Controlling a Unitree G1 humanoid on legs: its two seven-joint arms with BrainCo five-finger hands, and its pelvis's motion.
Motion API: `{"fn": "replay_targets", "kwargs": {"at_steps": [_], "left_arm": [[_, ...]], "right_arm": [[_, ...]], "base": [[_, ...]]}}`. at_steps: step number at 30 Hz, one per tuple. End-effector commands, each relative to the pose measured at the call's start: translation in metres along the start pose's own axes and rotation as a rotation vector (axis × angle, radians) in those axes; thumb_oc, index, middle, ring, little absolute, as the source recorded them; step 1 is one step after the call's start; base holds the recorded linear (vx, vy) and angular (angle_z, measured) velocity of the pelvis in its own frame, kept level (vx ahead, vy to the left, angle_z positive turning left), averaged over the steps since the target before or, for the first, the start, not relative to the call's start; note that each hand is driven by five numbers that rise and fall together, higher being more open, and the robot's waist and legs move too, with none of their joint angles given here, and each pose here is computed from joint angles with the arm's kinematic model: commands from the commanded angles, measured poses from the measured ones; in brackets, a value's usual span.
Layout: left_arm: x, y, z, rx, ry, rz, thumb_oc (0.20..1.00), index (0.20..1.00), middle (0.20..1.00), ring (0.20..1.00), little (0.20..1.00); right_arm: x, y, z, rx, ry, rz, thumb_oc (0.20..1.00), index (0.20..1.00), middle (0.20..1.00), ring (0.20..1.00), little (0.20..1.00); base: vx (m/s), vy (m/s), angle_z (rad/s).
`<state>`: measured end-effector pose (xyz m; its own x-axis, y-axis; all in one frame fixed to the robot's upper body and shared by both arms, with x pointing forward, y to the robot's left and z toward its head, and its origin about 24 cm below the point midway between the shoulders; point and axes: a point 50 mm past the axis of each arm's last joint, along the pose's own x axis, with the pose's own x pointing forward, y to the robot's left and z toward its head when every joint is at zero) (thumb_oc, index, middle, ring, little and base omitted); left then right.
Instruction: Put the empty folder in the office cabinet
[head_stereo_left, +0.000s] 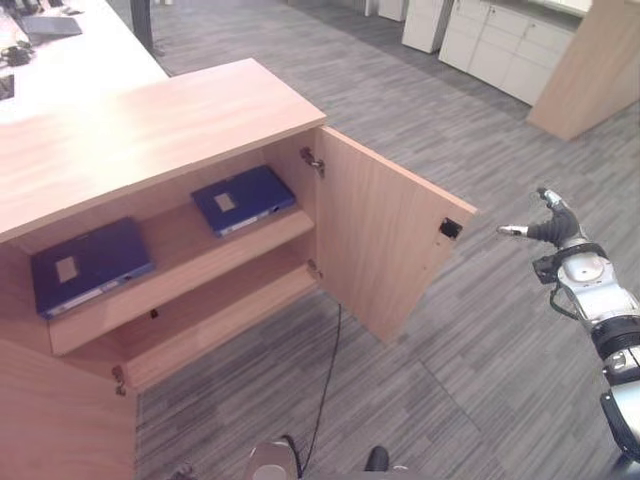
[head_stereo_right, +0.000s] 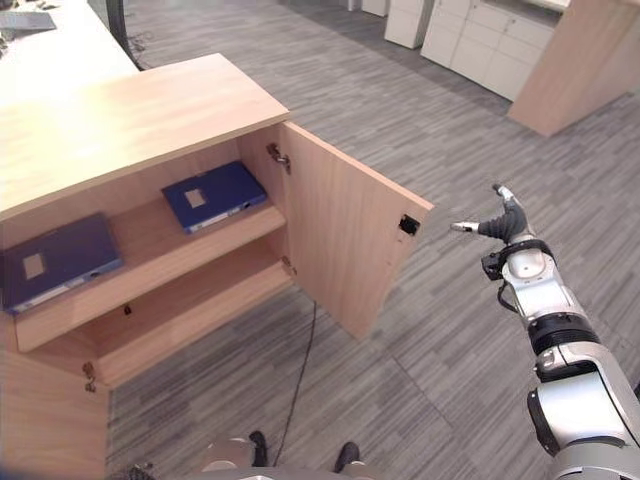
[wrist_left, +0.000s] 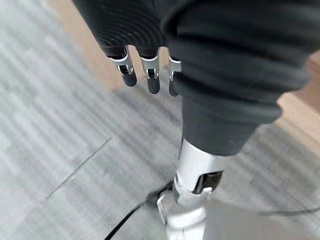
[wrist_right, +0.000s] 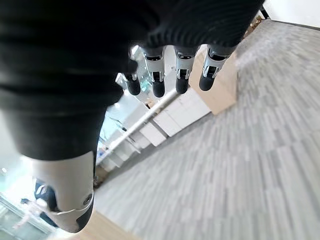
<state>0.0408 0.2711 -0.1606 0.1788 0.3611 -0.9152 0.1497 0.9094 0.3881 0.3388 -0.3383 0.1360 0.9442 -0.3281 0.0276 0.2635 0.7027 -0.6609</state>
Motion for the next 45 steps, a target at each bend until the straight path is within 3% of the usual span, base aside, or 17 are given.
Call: {"fn": "replay_targets", "kwargs": {"at_steps": [1,14,28,38,45], "left_arm": [[-0.002,0.005,-0.023,0.026,0.070,0.022,1.000,1.000,1.000,1.000,1.000],[0.000,0.047,-0.009,-0.029,0.038,0.124,1.000,1.000,1.000,1.000,1.000],[0.000,0.025,-0.013,-0.083,0.037,0.063,1.000,1.000,1.000,1.000,1.000],[-0.002,0.023,-0.026,-0.020,0.063,0.030,1.000,1.000,1.000,1.000,1.000],[-0.002,0.021,-0.027,-0.012,0.057,0.011,1.000,1.000,1.000,1.000,1.000]], "right_arm": [[0.000,-0.017,0.013,0.003,-0.079,-0.059,1.000,1.000,1.000,1.000,1.000],[-0.007,-0.014,-0.002,0.007,-0.037,-0.028,1.000,1.000,1.000,1.000,1.000],[-0.005,-0.022,0.010,-0.024,-0.084,0.025,1.000,1.000,1.000,1.000,1.000],[-0.018,0.050,0.016,-0.018,-0.145,0.337,1.000,1.000,1.000,1.000,1.000],[-0.032,0.081,0.029,0.061,-0.208,0.500,1.000,1.000,1.000,1.000,1.000]], "base": [[0.11,0.296,0.01],[0.10,-0.054,-0.04],[0.09,-0.317,0.34],[0.03,0.022,0.09],[0.00,0.013,-0.04]]}}
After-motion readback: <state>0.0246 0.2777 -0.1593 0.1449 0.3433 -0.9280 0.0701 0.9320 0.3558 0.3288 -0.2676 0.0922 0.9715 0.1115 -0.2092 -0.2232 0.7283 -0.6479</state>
